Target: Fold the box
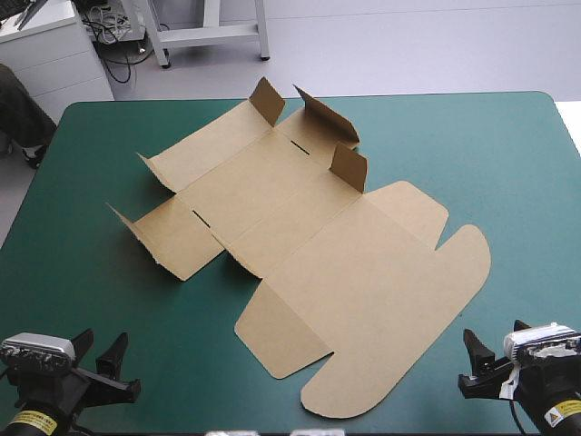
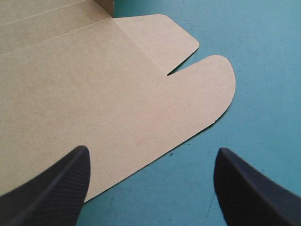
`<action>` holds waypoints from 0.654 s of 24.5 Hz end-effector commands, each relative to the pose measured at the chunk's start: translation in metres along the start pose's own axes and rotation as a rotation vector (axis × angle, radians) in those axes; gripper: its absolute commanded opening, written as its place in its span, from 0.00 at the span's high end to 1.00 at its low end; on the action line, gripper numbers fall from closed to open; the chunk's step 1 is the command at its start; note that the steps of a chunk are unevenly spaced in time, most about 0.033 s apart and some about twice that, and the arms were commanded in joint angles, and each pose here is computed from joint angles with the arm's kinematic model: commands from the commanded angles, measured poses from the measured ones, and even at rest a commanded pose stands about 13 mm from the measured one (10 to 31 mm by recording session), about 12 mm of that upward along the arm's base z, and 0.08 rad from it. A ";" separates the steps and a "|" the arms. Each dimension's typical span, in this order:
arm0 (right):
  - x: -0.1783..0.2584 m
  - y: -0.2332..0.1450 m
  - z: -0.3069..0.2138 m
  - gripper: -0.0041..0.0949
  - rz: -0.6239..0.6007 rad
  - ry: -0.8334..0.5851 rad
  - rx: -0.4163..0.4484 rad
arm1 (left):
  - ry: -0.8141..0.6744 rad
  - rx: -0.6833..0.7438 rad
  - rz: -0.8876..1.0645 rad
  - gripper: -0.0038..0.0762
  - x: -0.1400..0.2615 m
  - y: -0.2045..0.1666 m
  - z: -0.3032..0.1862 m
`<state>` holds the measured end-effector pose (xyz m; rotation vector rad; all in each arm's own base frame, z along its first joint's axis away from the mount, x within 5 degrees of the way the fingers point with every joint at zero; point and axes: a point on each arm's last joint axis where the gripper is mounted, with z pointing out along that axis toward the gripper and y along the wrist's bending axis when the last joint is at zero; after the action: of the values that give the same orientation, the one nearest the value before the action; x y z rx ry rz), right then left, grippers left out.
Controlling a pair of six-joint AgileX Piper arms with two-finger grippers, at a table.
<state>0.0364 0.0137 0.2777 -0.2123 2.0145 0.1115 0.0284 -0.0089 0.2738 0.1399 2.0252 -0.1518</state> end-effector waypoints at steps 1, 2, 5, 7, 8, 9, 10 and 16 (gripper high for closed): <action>-0.012 -0.001 -0.003 0.29 0.003 -0.073 0.017 | -0.071 0.004 -0.009 0.48 -0.012 -0.001 -0.002; -0.012 -0.001 -0.003 0.29 0.003 -0.073 0.017 | -0.071 0.004 -0.009 0.48 -0.012 -0.001 -0.002; -0.012 -0.001 -0.003 0.29 0.003 -0.073 0.017 | -0.071 0.004 -0.009 0.48 -0.012 -0.001 -0.002; -0.012 -0.001 -0.003 0.29 0.003 -0.073 0.017 | -0.071 0.004 -0.009 0.48 -0.012 -0.001 -0.002; -0.012 -0.001 -0.003 0.29 0.003 -0.071 0.017 | -0.071 0.004 -0.009 0.48 -0.012 -0.001 -0.002; -0.012 -0.002 -0.002 0.29 0.003 -0.067 0.017 | -0.071 0.004 -0.009 0.48 -0.012 -0.001 -0.002; -0.012 -0.002 -0.001 0.29 0.004 -0.063 0.017 | -0.068 0.004 -0.009 0.48 -0.012 -0.001 -0.002; -0.028 -0.005 0.015 0.29 0.009 0.055 0.001 | -0.054 0.007 -0.068 0.48 -0.027 -0.001 -0.002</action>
<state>0.0485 0.0146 0.2765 -0.2199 2.1213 0.1219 0.0308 -0.0093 0.2777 0.1056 2.0443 -0.1743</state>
